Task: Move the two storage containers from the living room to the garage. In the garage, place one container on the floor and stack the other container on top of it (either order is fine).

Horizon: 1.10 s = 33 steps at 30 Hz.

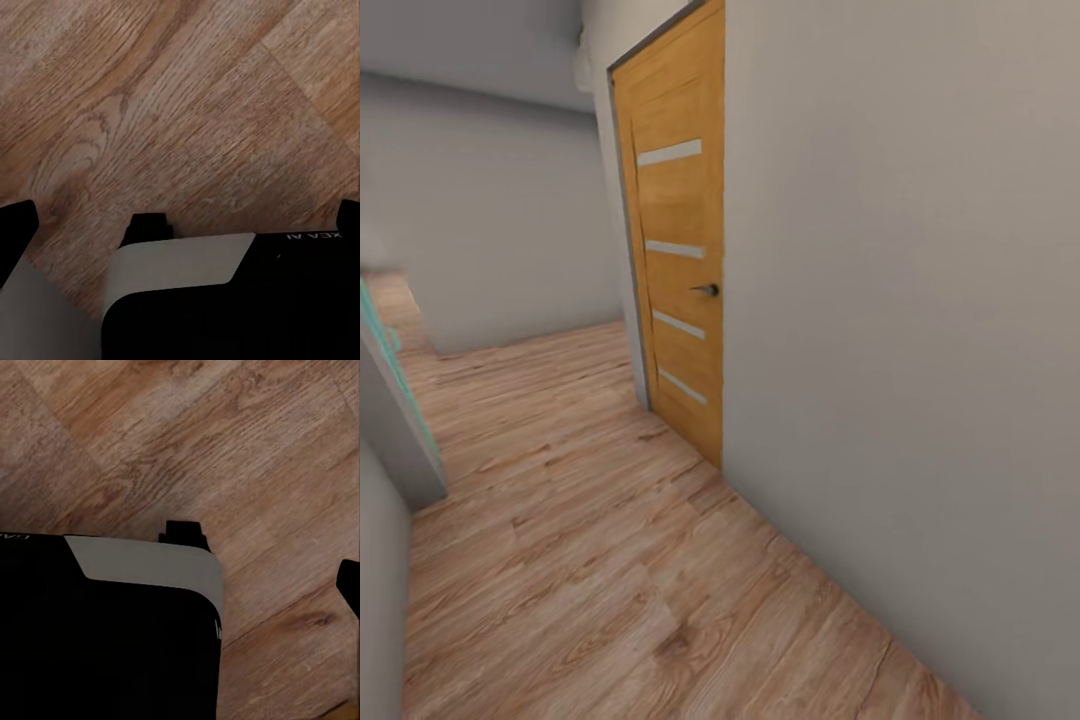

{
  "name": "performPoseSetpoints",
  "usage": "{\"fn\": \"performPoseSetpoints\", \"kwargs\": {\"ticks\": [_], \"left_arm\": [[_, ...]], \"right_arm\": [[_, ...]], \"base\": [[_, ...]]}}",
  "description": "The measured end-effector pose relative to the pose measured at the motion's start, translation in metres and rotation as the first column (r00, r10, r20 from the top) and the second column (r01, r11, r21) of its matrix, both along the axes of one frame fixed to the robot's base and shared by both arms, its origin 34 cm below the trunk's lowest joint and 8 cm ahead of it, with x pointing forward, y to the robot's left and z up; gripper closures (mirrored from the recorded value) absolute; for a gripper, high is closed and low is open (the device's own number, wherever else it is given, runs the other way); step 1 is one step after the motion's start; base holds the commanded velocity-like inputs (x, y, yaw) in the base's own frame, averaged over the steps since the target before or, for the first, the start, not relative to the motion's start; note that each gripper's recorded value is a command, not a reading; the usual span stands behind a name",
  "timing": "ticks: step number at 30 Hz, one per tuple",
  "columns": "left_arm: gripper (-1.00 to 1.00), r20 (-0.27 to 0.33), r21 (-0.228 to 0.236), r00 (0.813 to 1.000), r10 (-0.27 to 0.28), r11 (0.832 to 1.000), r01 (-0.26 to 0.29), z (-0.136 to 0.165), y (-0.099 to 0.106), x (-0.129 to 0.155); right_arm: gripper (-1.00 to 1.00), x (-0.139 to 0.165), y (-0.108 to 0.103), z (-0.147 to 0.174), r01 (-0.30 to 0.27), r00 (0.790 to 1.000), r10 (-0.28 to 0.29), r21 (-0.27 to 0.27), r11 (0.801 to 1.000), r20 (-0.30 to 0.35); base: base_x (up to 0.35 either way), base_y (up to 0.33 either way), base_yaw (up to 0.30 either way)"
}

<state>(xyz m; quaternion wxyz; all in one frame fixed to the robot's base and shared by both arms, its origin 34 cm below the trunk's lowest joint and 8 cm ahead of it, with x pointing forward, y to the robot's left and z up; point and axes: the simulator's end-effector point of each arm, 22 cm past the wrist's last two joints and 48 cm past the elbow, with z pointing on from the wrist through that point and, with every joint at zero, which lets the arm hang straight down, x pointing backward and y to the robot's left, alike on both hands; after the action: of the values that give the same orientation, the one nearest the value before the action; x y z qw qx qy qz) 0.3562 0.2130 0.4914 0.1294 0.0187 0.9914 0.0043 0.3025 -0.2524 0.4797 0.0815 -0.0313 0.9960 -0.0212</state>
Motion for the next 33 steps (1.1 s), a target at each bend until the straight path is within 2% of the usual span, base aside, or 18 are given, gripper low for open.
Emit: {"fn": "performPoseSetpoints", "kwargs": {"ticks": [33], "left_arm": [[-1.0, -0.001, 0.0, 1.0, 0.0, 1.0, 0.0, -0.0001, 0.0, -0.0002]], "right_arm": [[-1.0, 0.0003, -0.0015, 0.0, 0.0, 1.0, 0.0, -0.002, 1.0, 0.0]], "base": [[0.321, 0.0, 0.268]]}}
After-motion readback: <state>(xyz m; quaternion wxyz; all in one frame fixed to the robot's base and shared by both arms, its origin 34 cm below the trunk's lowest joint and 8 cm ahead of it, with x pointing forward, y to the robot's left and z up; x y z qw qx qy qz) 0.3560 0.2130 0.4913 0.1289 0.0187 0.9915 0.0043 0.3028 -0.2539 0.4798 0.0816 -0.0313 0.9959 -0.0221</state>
